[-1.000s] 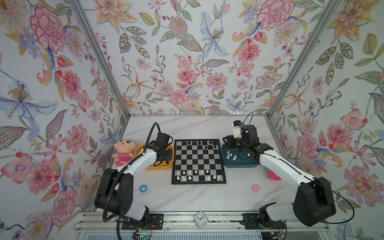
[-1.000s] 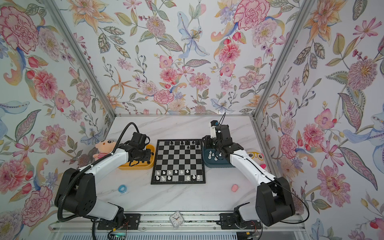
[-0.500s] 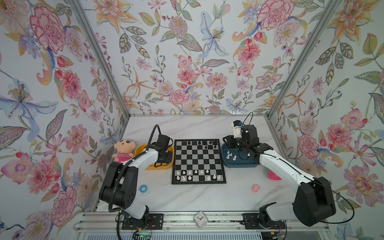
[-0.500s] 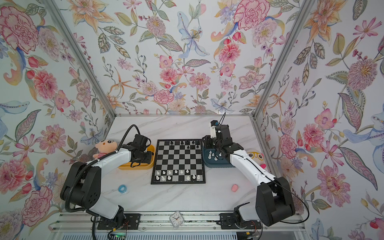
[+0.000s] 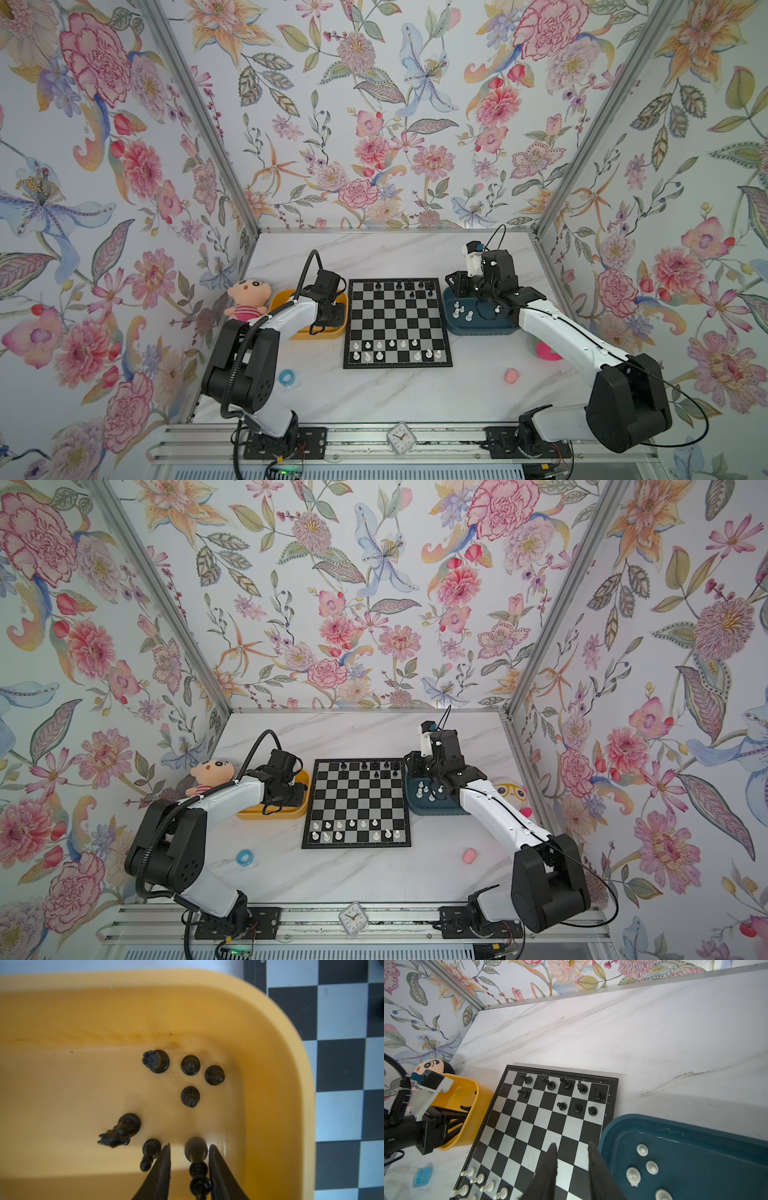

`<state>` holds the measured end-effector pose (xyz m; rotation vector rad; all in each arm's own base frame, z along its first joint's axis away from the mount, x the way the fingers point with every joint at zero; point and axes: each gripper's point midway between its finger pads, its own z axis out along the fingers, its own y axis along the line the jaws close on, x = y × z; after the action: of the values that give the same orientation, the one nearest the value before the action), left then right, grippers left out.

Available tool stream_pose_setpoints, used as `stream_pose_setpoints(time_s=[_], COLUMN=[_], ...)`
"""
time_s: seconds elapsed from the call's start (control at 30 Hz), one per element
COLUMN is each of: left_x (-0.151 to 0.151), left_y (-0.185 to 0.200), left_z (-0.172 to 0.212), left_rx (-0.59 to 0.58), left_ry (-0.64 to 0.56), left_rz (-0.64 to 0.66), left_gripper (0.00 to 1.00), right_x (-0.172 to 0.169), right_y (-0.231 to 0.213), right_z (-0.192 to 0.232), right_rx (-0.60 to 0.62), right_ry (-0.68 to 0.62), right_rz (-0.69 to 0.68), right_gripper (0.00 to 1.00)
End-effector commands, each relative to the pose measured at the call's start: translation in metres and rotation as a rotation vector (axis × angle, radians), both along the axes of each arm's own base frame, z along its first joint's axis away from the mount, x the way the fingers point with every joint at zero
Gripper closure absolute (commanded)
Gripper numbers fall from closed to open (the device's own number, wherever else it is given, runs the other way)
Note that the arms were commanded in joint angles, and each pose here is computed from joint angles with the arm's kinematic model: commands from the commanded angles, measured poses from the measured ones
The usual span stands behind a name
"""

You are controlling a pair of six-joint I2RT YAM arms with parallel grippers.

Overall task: Set up the chess pieces on the board
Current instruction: 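Lower the left gripper and close it on a black queen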

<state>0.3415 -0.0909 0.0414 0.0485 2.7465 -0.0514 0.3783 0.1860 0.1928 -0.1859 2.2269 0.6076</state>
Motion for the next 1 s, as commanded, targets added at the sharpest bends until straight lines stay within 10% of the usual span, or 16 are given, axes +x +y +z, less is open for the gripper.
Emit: stream_pose_setpoints(time_s=[0.0,0.97], left_x=[0.002,0.003], left_y=[0.001,0.0], left_z=[-0.005,0.008], left_rx=[-0.016,-0.016], left_ry=[0.012,-0.013], left_rz=[0.009,0.002], left_gripper=[0.67,0.88], right_x=[-0.005,-0.007], right_y=[0.001,0.001], right_z=[0.002,0.002], right_rx=[0.003,0.008], right_ry=[-0.003,-0.004], right_rz=[0.006,0.004], right_gripper=[0.73,0.73])
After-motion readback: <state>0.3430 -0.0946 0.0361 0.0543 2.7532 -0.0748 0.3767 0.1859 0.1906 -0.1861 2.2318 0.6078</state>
